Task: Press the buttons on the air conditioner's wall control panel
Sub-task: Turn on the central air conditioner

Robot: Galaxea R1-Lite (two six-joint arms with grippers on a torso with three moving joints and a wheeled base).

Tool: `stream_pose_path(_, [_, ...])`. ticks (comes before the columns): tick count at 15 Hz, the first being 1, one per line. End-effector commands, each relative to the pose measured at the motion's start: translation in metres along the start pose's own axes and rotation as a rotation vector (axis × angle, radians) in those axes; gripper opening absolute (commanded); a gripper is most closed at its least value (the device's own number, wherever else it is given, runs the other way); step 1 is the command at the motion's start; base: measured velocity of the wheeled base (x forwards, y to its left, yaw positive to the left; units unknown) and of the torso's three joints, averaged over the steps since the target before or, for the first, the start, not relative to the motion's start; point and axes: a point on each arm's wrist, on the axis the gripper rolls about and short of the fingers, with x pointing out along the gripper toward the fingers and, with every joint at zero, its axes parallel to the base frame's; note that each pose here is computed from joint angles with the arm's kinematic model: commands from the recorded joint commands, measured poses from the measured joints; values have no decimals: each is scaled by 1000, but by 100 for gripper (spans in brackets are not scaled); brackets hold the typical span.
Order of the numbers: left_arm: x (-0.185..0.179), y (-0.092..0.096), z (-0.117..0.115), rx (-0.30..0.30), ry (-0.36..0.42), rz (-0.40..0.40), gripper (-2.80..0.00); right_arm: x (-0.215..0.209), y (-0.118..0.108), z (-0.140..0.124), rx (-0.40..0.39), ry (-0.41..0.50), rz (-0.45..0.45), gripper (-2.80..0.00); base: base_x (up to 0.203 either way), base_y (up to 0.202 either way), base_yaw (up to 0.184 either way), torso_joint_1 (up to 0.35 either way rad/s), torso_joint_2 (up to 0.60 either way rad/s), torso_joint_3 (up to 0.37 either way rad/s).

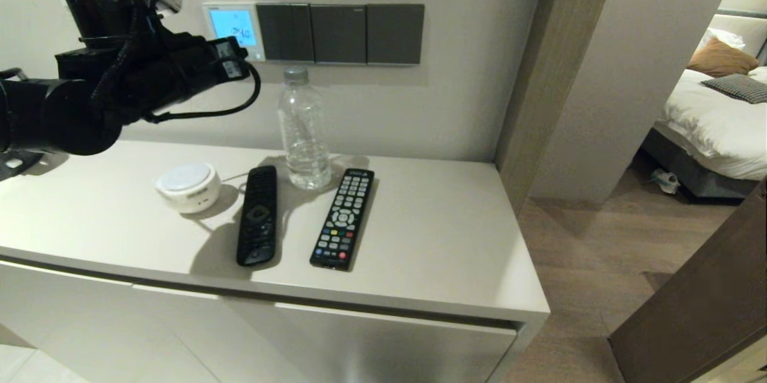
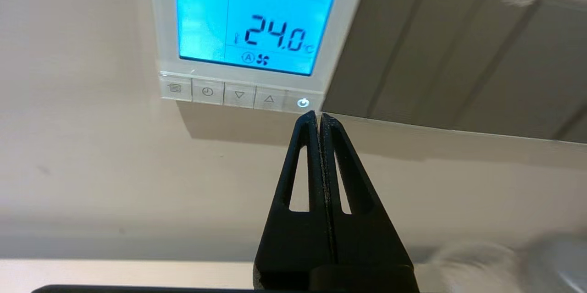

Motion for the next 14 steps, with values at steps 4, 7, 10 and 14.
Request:
stream_pose_path(4, [-31,-6,16,4,-37,-7,-280,0,0,0,0,3,0,-280,0,0,0,0,0,0])
stream_pose_path(7, [-48,-7,20,8,-41,-8,-280,0,0,0,0,3,0,-280,0,0,0,0,0,0])
stream_pose_path(10, [-50,-7,19,9,-37,-10,-280,0,0,0,0,3,0,-280,0,0,0,0,0,0])
stream_pose_path(14, [-33,-3,4,7,6,-3,-280,0,0,0,0,3,0,-280,0,0,0,0,0,0])
